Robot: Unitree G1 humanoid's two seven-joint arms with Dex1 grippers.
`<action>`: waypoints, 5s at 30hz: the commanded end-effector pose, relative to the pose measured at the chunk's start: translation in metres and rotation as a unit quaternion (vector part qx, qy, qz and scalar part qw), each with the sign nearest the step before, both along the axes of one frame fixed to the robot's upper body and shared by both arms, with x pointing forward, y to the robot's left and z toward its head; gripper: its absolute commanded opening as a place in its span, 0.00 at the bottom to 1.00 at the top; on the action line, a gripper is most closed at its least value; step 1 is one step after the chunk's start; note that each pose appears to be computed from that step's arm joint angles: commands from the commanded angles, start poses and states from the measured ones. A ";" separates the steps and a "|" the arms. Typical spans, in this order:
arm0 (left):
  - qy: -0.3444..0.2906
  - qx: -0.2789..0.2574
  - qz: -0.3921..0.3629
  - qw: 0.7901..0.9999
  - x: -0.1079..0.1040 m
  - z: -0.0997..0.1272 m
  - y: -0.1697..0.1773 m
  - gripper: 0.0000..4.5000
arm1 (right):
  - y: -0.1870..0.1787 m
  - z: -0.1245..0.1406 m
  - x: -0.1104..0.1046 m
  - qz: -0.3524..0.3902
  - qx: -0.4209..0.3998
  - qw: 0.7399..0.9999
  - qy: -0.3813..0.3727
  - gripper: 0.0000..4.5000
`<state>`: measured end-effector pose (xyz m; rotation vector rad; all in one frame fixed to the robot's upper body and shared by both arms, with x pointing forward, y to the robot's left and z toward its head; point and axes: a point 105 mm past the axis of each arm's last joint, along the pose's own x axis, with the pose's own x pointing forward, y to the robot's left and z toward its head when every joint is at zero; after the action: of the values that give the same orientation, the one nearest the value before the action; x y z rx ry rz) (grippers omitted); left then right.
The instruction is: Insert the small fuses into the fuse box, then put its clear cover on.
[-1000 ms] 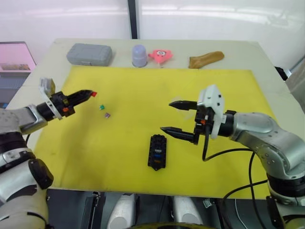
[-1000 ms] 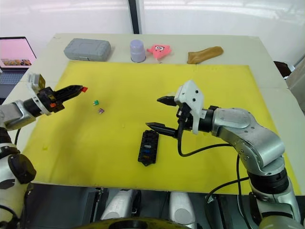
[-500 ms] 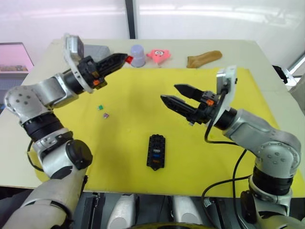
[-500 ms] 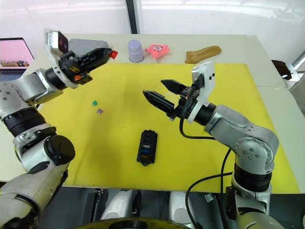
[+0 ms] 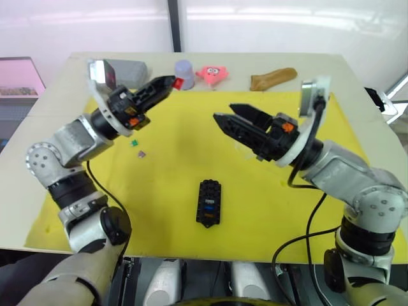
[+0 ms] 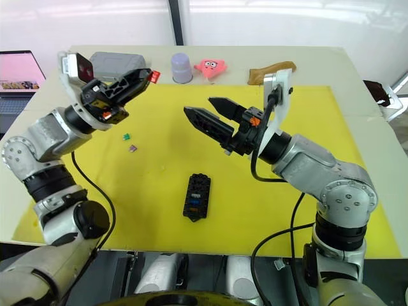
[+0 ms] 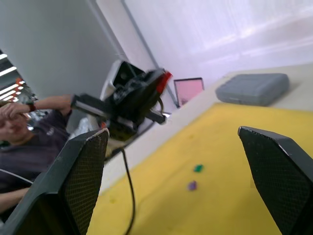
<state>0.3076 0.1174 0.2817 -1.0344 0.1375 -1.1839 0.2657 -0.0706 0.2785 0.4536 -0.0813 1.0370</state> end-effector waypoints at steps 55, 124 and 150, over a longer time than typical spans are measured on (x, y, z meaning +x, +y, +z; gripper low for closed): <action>-0.003 -0.085 -0.011 0.996 -0.011 0.026 -0.041 0.00 | 0.029 0.037 0.016 -0.010 0.135 0.990 0.038 0.47; -0.142 0.242 -0.049 0.958 -0.027 -0.019 0.015 0.99 | 0.003 0.024 -0.003 0.045 -0.027 0.998 0.017 0.00; -0.470 0.469 -0.173 0.727 -0.063 -0.125 -0.010 0.99 | 0.018 -0.093 -0.021 0.171 -0.526 0.828 -0.094 0.00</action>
<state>0.2461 0.1092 0.1539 0.5284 0.1235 -1.5615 0.2448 -0.0549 0.1793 -0.6505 0.4373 1.3028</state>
